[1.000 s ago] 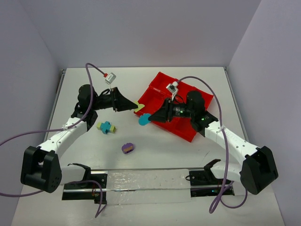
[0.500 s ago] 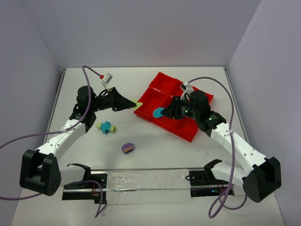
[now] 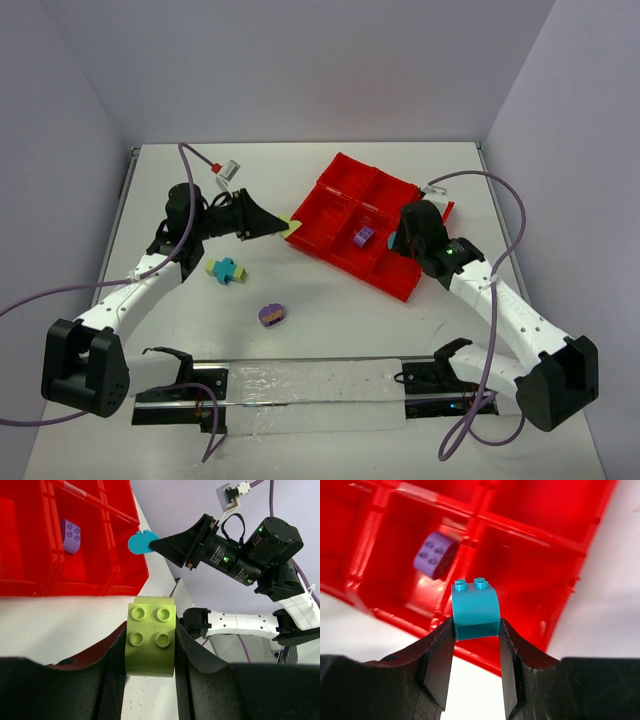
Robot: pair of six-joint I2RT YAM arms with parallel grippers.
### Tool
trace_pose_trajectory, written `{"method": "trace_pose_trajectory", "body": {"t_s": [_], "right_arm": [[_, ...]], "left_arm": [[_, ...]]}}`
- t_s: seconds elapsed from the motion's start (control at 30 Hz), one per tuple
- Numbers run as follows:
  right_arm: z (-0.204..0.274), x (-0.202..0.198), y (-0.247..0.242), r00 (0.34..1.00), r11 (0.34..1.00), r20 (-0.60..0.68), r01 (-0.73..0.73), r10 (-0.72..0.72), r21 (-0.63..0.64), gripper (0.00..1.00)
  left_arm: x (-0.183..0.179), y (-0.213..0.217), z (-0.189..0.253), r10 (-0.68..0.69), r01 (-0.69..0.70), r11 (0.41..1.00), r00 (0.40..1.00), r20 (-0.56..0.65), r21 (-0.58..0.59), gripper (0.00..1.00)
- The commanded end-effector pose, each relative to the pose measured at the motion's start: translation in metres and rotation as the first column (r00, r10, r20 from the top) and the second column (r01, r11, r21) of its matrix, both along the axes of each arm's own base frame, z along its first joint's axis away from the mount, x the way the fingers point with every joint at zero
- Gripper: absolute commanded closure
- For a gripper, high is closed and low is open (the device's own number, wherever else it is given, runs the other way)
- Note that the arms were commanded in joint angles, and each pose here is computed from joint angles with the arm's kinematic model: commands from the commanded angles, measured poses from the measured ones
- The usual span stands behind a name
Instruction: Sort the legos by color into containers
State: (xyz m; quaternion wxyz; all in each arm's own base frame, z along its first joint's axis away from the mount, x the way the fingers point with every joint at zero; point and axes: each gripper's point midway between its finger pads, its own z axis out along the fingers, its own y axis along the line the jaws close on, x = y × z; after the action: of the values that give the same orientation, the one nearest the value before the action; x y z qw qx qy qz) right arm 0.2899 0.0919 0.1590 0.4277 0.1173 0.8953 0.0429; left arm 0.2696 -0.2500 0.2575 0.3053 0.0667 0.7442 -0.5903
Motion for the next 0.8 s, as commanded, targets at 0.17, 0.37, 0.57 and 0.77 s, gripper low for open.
{"method": "trace_pose_trajectory", "body": {"t_s": [0.17, 0.37, 0.57, 0.77], "right_arm": [[-0.018, -0.001, -0.026, 0.992, 0.991, -0.019, 0.123, -0.124, -0.057, 0.92], [-0.029, 0.007, -0.023, 0.992, 0.991, -0.056, 0.110, -0.115, -0.075, 0.31], [0.017, 0.012, -0.004, 1.000, 1.000, 0.025, 0.017, -0.018, 0.015, 0.26], [0.124, -0.015, 0.092, 0.828, 0.798, 0.369, -0.533, 0.423, 0.282, 0.25]], "left_arm": [[0.006, 0.001, 0.024, 0.010, -0.009, 1.000, 0.997, 0.080, -0.012, 1.00], [0.005, 0.000, 0.021, 0.008, -0.008, 1.000, 0.997, 0.072, -0.001, 1.00], [0.001, -0.005, 0.022, -0.031, 0.031, 1.000, 0.996, 0.083, 0.000, 1.00], [-0.019, -0.029, 0.026, -0.165, 0.166, 0.986, 0.979, 0.118, -0.004, 1.00]]}}
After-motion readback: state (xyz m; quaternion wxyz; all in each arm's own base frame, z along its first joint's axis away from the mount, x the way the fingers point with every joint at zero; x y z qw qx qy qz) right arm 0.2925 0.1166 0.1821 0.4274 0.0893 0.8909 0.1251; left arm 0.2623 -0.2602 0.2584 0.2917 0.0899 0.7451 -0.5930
